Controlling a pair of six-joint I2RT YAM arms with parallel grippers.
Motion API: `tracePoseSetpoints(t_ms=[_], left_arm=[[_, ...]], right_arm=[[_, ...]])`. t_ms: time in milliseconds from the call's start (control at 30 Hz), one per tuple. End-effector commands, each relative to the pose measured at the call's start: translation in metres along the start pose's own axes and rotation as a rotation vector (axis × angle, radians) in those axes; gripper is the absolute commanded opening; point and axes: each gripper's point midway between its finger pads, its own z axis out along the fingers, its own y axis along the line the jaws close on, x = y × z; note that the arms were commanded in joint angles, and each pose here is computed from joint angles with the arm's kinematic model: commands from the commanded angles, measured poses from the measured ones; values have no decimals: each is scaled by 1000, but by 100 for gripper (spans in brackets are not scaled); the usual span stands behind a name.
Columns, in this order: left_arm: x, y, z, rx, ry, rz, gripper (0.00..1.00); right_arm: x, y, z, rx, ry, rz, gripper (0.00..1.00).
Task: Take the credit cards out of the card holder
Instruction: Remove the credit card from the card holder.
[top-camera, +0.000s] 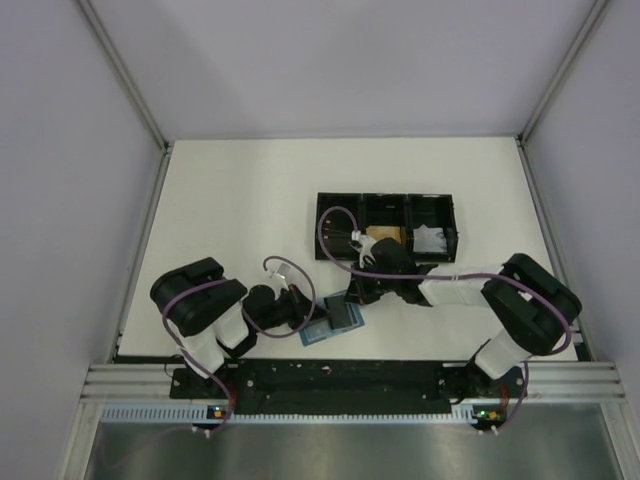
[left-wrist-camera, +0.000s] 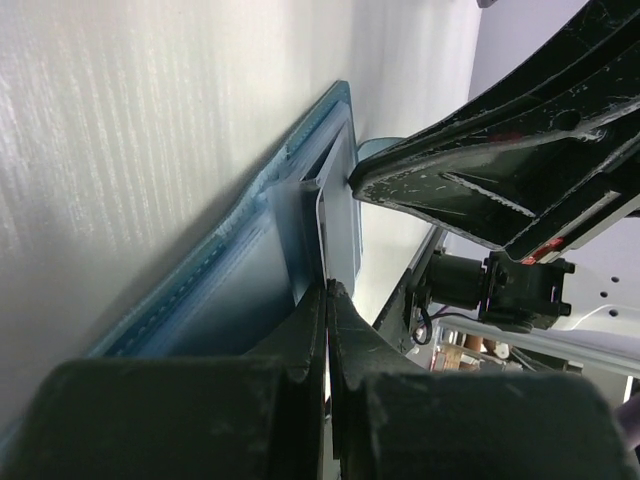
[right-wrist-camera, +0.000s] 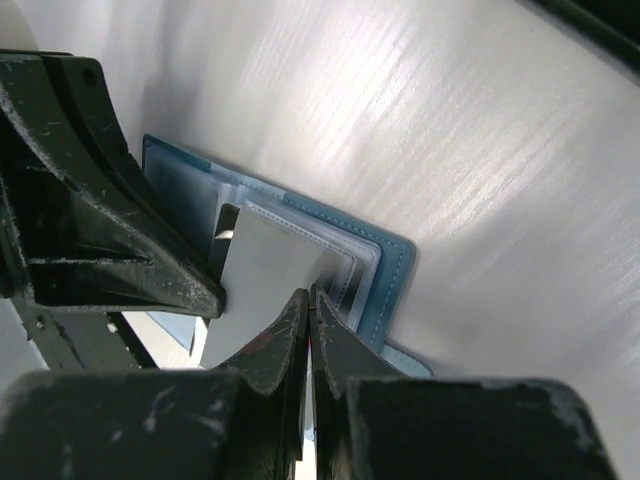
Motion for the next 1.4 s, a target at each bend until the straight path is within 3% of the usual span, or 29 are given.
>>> tracePoseSetpoints(t_ms=[0, 533, 767, 1133, 1367], left_arm=[[-2, -2, -9, 7, -33, 50, 0], [-3, 17, -12, -74, -55, -16, 0], [-4, 33, -17, -177, -62, 6, 6], [-2, 42, -20, -253, -44, 23, 3], [-4, 38, -17, -241, -44, 24, 0]], right_arm=[[8, -14, 5, 116, 61, -56, 0], [30, -46, -2, 319, 169, -66, 0], [36, -59, -6, 383, 205, -80, 0], [37, -60, -5, 385, 220, -94, 0], [8, -13, -15, 235, 127, -114, 0]])
